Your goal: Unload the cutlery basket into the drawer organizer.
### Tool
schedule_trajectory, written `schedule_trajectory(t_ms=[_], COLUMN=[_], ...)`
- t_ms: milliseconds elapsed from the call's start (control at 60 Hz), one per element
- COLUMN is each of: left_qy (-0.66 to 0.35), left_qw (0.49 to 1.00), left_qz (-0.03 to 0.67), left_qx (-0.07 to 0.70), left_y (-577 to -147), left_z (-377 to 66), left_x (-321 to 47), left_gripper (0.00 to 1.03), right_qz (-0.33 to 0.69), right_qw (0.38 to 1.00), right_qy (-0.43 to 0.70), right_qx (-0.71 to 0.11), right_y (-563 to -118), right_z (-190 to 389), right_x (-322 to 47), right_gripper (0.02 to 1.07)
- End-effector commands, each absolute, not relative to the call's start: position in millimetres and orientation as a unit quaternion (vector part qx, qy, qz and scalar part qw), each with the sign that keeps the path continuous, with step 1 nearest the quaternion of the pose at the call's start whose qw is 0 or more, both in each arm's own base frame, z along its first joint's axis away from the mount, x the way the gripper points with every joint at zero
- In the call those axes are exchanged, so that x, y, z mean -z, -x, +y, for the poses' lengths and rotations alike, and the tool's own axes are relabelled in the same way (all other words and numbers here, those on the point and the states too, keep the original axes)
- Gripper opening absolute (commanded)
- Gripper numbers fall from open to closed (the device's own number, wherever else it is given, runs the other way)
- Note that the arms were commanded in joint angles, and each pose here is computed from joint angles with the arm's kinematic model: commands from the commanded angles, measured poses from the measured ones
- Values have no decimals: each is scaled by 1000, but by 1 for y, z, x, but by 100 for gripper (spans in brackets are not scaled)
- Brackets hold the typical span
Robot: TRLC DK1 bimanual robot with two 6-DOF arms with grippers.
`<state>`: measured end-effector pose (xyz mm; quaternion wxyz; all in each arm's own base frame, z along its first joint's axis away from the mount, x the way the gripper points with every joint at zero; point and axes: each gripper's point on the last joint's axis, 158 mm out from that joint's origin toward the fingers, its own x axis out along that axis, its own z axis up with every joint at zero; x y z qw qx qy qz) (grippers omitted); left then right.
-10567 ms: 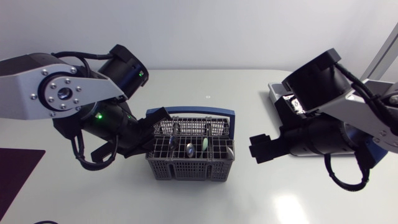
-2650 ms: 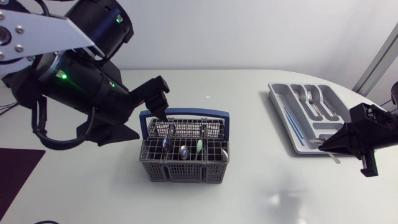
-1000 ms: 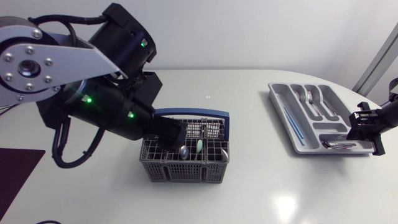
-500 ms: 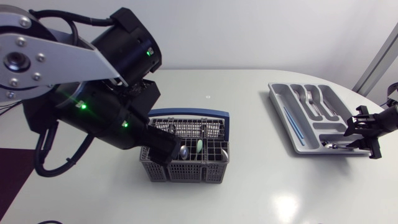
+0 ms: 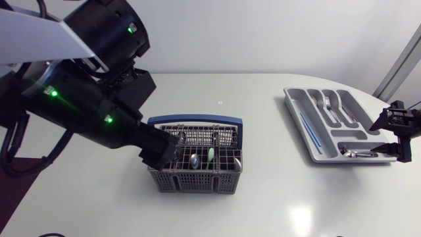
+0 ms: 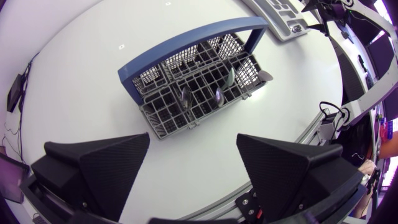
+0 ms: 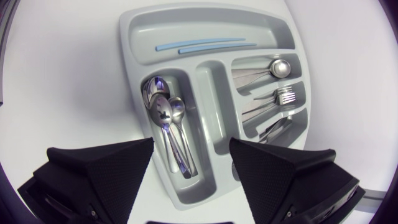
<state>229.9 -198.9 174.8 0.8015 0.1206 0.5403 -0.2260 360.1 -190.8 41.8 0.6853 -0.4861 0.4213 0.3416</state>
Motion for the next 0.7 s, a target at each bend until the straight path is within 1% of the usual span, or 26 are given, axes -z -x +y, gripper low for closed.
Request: schedule_trajectory(t_ms=[0,367,683], left_qy=[-129,-101,-80], left_qw=[801,790,779], left_qz=[532,538,553], left_qx=[240,275,284], left_y=[-234,-259,-279], left_z=[-197,-199,-203], left_x=[-183,-178,-158], left_gripper=[98,98,98], right_qz=[421,399,386], right_qw=[700,717,717], right_qy=[460,425,418], right_qx=[-348,-382,-402], right_y=[-351,-321,-307], right_z=[-170,-99,-54], right_x=[-44,-61,-64], right_gripper=[94,95,95])
